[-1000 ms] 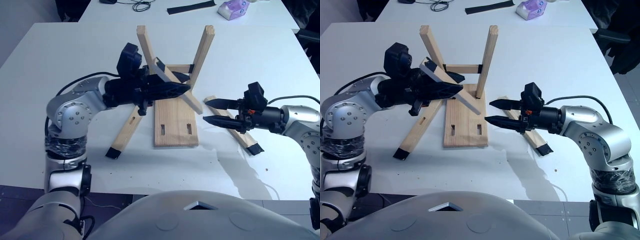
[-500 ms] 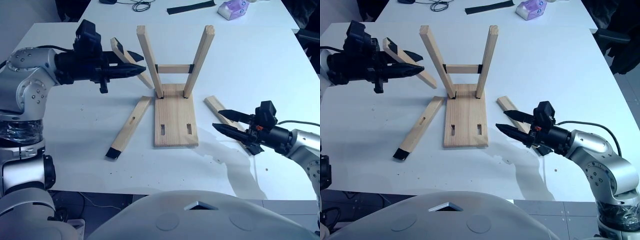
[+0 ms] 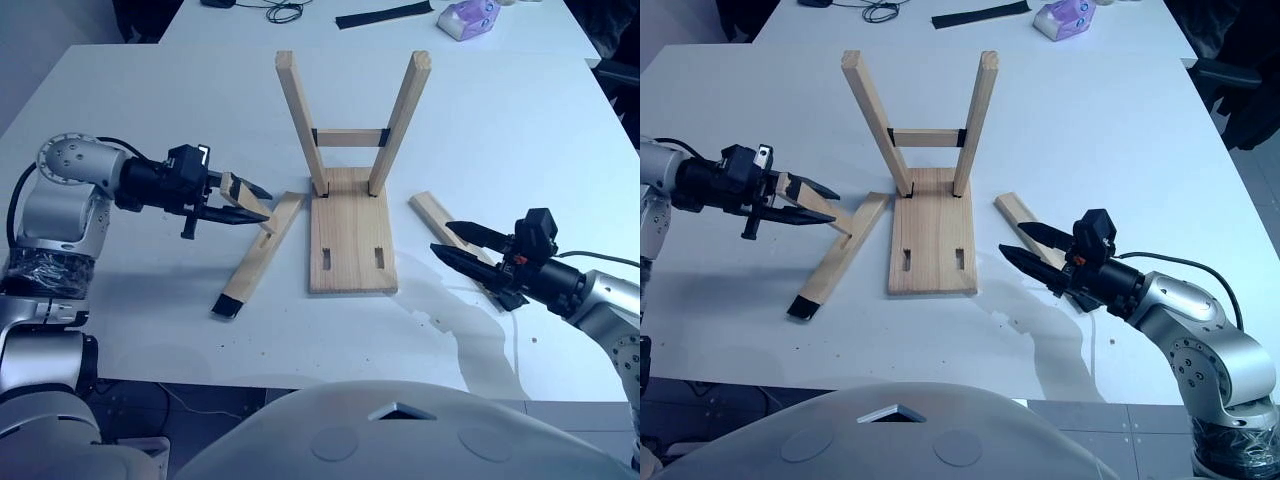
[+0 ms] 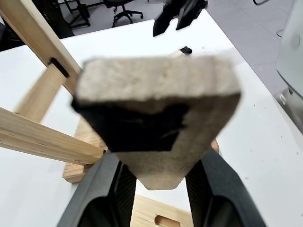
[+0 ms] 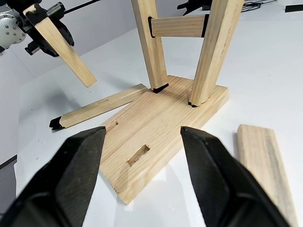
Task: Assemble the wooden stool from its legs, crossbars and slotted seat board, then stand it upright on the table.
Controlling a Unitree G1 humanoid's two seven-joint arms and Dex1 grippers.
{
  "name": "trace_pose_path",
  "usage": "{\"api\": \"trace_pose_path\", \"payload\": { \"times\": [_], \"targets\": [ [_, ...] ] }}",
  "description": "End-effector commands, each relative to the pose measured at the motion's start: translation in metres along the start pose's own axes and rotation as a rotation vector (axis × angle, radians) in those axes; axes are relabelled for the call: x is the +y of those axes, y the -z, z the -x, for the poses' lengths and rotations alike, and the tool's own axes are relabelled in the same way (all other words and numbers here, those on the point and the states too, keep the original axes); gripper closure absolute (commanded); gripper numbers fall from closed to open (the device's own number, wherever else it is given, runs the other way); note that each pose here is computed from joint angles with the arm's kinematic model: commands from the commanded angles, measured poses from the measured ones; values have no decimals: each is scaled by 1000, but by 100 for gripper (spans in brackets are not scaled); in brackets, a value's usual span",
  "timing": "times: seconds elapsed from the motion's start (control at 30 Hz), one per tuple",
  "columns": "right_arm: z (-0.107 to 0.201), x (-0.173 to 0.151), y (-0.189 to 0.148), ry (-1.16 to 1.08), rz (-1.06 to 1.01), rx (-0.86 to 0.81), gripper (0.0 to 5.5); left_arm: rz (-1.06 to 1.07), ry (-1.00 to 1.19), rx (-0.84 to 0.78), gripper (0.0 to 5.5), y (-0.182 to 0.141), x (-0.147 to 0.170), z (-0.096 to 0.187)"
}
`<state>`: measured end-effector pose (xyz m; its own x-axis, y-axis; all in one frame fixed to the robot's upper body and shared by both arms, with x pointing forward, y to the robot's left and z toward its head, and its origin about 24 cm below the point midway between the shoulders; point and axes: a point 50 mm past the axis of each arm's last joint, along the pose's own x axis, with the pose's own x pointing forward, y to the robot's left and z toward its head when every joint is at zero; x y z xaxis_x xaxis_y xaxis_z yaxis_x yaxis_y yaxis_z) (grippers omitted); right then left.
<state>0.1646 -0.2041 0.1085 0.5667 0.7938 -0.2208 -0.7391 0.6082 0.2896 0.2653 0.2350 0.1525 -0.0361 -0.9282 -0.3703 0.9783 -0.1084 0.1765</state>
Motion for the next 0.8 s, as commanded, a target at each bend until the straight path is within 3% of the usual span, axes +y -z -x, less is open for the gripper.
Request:
{"api": "trace_pose_path", "payload": {
  "times": [0.03, 0.8],
  "targets": [
    [1, 2, -1, -1, 9, 13, 259, -24, 33, 69, 419, 6, -6, 6],
    [0, 6, 2, -55, 8, 68, 259, -147, 58, 121, 419, 37, -9, -1]
  ]
}}
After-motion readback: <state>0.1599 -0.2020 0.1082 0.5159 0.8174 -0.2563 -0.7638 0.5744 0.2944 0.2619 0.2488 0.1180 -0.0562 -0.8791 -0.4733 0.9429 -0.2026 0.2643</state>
